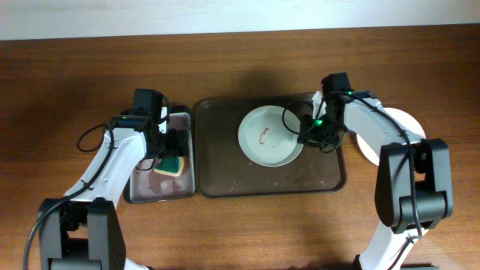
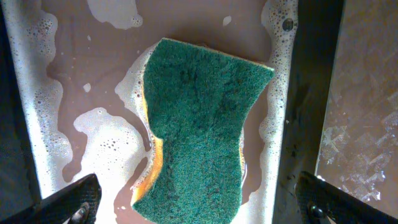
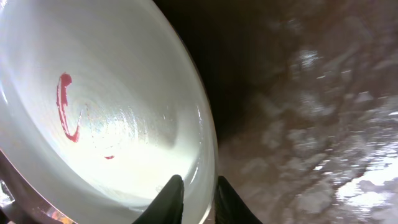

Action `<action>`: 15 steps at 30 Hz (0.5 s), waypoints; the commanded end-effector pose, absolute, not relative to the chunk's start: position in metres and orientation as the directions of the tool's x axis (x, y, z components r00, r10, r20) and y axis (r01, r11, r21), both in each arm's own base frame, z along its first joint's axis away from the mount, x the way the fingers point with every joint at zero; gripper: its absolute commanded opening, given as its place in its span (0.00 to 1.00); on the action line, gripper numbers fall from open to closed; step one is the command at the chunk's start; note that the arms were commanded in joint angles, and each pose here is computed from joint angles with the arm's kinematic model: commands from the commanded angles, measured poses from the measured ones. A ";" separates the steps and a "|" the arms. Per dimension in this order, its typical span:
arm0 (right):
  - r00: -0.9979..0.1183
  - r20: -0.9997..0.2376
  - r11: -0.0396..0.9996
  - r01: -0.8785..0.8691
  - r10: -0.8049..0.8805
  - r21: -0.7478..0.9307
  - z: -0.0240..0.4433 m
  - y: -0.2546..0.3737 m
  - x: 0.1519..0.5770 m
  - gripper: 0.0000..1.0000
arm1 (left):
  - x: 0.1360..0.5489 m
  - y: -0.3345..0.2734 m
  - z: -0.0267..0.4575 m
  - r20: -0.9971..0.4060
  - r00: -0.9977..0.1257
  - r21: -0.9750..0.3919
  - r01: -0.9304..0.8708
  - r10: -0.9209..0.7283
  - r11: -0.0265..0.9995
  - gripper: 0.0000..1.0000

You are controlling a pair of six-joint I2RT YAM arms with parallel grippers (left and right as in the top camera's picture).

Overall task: Clean dirty plates on tray and stack at the side
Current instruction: 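Move the right gripper to the last white plate and grip its rim, then grasp the green sponge in the sink tray with the left gripper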

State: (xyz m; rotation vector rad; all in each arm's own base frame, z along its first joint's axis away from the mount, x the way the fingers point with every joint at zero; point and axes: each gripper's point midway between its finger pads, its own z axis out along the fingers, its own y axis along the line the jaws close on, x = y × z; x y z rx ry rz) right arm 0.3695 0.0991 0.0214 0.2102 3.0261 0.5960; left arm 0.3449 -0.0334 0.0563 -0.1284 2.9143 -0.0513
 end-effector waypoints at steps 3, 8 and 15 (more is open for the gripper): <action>-0.988 -0.046 0.940 0.126 0.148 0.317 0.024 0.106 0.368 0.25 | 0.350 -0.034 0.066 -0.247 -0.964 -0.058 -0.086 -0.098 0.995 0.99; -0.986 -0.037 0.940 0.141 0.160 0.312 0.022 0.105 0.366 0.25 | 0.350 -0.034 0.066 -0.247 -0.964 -0.058 -0.086 -0.098 0.995 0.99; -0.969 -0.057 0.939 0.216 0.239 0.266 0.008 0.095 0.368 0.30 | 0.350 -0.036 0.066 -0.244 -0.965 -0.069 -0.084 -0.098 0.994 0.98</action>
